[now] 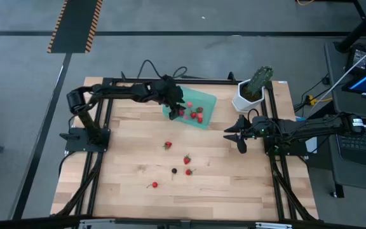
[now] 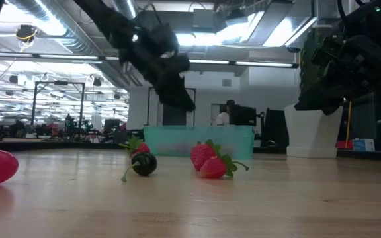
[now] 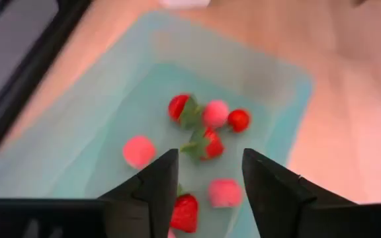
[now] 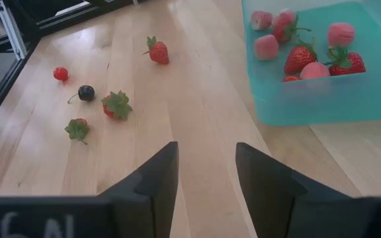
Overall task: Pick and placing Produce into tupperware
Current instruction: Put the red cherry into the light blue bin
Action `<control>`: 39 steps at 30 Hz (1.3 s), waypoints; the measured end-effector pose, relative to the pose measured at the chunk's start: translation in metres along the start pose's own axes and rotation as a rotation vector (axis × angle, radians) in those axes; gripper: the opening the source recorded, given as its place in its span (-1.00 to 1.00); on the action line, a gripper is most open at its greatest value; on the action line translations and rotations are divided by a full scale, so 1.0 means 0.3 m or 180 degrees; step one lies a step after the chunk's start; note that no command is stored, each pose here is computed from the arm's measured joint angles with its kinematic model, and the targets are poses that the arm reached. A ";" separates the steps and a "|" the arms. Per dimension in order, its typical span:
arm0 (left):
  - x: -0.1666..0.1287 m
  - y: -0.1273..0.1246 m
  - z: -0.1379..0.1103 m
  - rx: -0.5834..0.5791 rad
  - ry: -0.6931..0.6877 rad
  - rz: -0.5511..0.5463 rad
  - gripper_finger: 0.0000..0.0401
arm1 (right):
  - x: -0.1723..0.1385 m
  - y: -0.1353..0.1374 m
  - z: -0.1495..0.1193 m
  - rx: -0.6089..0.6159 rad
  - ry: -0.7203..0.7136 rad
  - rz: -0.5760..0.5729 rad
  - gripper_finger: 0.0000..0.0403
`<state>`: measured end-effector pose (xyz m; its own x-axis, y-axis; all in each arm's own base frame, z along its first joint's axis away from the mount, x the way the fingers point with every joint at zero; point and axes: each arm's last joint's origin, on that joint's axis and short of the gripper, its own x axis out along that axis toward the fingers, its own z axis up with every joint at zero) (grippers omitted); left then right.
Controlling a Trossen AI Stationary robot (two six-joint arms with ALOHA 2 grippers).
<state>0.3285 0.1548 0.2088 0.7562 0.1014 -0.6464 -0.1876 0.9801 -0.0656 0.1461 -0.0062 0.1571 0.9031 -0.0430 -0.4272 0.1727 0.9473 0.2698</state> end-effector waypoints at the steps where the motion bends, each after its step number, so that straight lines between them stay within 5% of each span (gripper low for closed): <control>1: -0.023 -0.006 0.010 0.0018 -0.0029 -0.0036 -0.23 | 0.000 0.000 0.000 0.0000 0.0002 0.0000 -0.24; 10: -0.185 -0.092 0.009 -0.0084 0.0392 -0.0215 -0.54 | 0.000 -0.001 -0.004 -0.0001 0.0044 -0.0013 -0.24; 22: -0.204 -0.264 -0.066 0.0217 0.0390 -0.0142 -0.92 | 0.000 -0.001 -0.006 0.0016 0.0063 0.0012 -0.24; 39: -0.336 -0.474 -0.330 0.0323 -0.0974 -0.0702 -0.91 | 0.000 0.000 -0.005 0.0078 0.0054 0.0019 -0.24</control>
<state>0.2169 -0.0118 0.2079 0.9263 -0.0822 -0.3676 0.0517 0.9944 -0.0921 0.1456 -0.0058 0.1559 0.8974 -0.0317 -0.4401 0.1770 0.9395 0.2932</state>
